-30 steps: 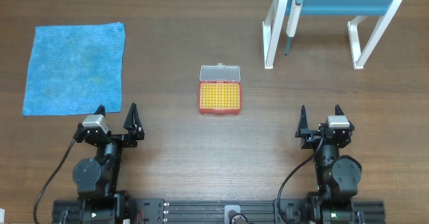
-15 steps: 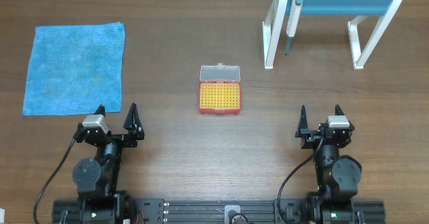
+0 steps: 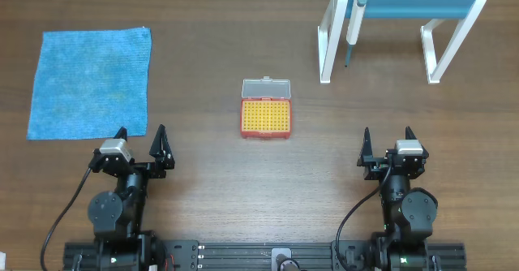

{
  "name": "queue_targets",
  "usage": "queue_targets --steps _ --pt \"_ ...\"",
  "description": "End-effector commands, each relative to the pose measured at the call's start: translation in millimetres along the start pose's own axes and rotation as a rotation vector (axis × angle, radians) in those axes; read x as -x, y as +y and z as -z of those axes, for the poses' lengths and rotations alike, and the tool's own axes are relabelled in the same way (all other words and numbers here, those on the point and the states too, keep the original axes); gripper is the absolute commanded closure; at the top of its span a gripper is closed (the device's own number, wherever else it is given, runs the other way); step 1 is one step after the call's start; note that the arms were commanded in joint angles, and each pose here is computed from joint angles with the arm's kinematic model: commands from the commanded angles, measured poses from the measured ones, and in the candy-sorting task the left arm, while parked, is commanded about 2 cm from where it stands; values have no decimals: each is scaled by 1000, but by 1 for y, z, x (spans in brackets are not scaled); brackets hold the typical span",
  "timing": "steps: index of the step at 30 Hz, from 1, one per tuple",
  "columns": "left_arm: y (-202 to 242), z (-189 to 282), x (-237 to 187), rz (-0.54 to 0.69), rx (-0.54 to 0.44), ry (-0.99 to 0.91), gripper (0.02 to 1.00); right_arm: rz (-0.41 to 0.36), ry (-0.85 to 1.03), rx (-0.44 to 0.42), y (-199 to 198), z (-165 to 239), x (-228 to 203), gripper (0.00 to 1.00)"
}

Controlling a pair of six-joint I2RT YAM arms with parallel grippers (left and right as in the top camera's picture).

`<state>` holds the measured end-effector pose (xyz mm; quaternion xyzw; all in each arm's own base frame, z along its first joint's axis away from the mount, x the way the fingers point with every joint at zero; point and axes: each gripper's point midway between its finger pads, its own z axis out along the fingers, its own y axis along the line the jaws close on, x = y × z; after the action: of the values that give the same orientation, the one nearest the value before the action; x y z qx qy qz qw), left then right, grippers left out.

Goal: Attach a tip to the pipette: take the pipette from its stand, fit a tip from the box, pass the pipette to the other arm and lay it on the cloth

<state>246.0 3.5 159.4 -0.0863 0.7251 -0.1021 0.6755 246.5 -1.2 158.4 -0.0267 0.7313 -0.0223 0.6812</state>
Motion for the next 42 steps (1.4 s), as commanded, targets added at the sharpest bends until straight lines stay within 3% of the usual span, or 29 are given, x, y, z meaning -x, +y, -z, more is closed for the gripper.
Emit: queue_targets --steps 1,13,17,27,33,38,42 --pt "1 0 0 -13 8 -3 126 10 -3 5 1 0 -1 178" --pt "1 0 0 -13 8 -3 123 1 3 6 1 -1 -2 180" --pt "1 0 0 -13 8 -3 126 -21 2 47 7 -8 11 180" --pt "1 0 0 -13 8 -3 123 -16 -18 126 28 -102 59 178" --pt "1 0 0 -13 8 -3 126 -106 -87 151 40 -151 59 178" --pt "1 0 0 -13 8 -3 126 -113 -74 65 27 -171 57 178" --pt "1 0 0 -13 8 -3 126 -114 -72 60 27 -183 60 178"
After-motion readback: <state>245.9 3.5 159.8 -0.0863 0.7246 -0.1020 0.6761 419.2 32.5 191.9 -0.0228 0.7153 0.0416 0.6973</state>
